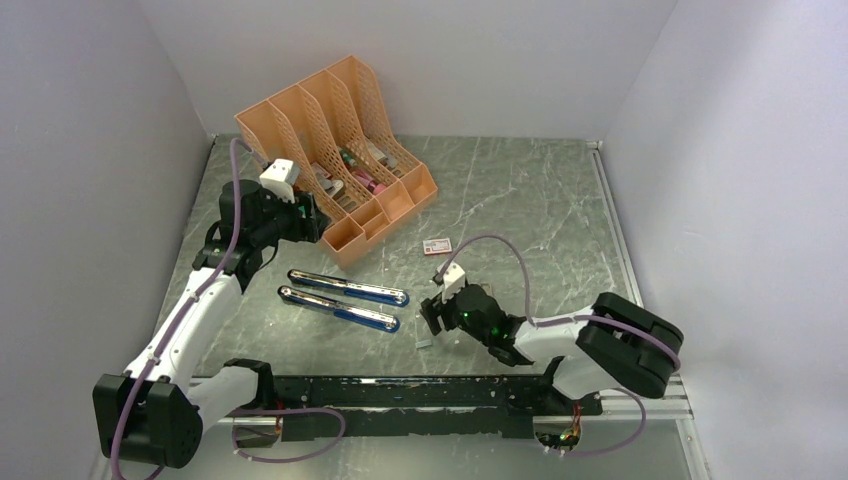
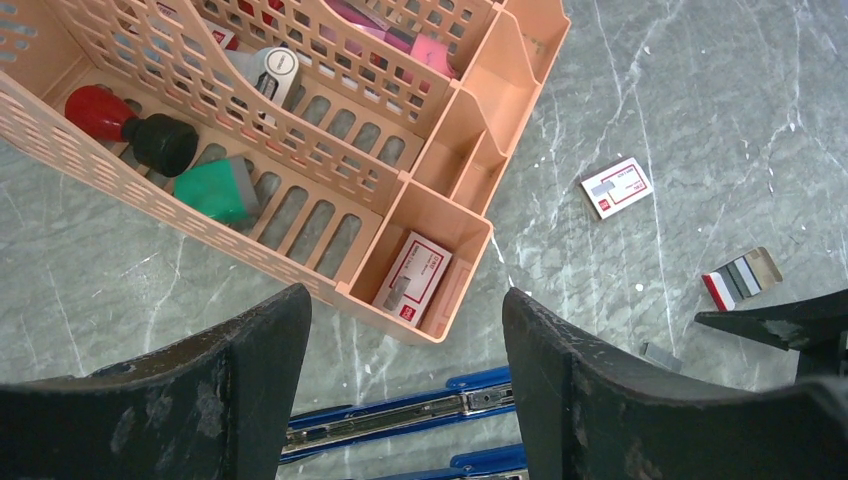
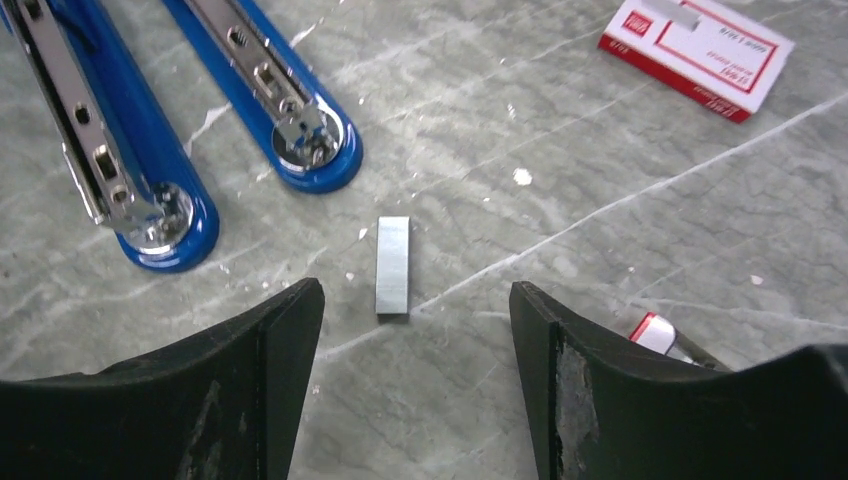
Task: Load the staples into the stapler
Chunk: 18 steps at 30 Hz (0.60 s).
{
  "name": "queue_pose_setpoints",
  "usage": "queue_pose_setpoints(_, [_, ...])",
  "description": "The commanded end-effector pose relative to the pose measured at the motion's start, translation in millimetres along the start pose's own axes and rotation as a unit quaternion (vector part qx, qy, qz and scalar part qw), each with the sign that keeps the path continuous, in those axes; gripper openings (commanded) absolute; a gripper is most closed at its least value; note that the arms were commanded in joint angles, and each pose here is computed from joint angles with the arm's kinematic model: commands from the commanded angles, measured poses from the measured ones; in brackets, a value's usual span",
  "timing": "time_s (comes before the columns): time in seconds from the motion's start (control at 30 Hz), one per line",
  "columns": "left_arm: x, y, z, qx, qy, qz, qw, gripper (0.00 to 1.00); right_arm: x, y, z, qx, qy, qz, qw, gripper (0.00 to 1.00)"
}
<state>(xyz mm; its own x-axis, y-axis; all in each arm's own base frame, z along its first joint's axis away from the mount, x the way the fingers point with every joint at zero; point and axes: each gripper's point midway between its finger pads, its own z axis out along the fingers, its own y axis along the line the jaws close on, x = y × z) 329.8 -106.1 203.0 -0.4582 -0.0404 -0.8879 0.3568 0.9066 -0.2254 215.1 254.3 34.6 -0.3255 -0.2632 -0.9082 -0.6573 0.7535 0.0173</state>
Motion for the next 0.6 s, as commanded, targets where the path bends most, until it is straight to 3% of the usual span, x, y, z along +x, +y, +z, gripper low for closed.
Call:
queue_pose_setpoints(0.0, [-3, -2, -3, 0.010, -0.007, 0.001, 1.000, 0.74, 0, 9, 1, -0.022, -0.024, -0.028, 0.999, 0.71])
queue_pose_setpoints(0.3, [-2, -2, -2, 0.008, -0.005, 0.001, 1.000, 0.74, 10, 2, 2, -0.003, -0.028, -0.025, 0.999, 0.56])
queue_pose_setpoints(0.57, [-1, -2, -2, 0.009, -0.003, 0.001, 1.000, 0.74, 13, 3, 2, -0.006, -0.026, -0.016, 1.000, 0.54])
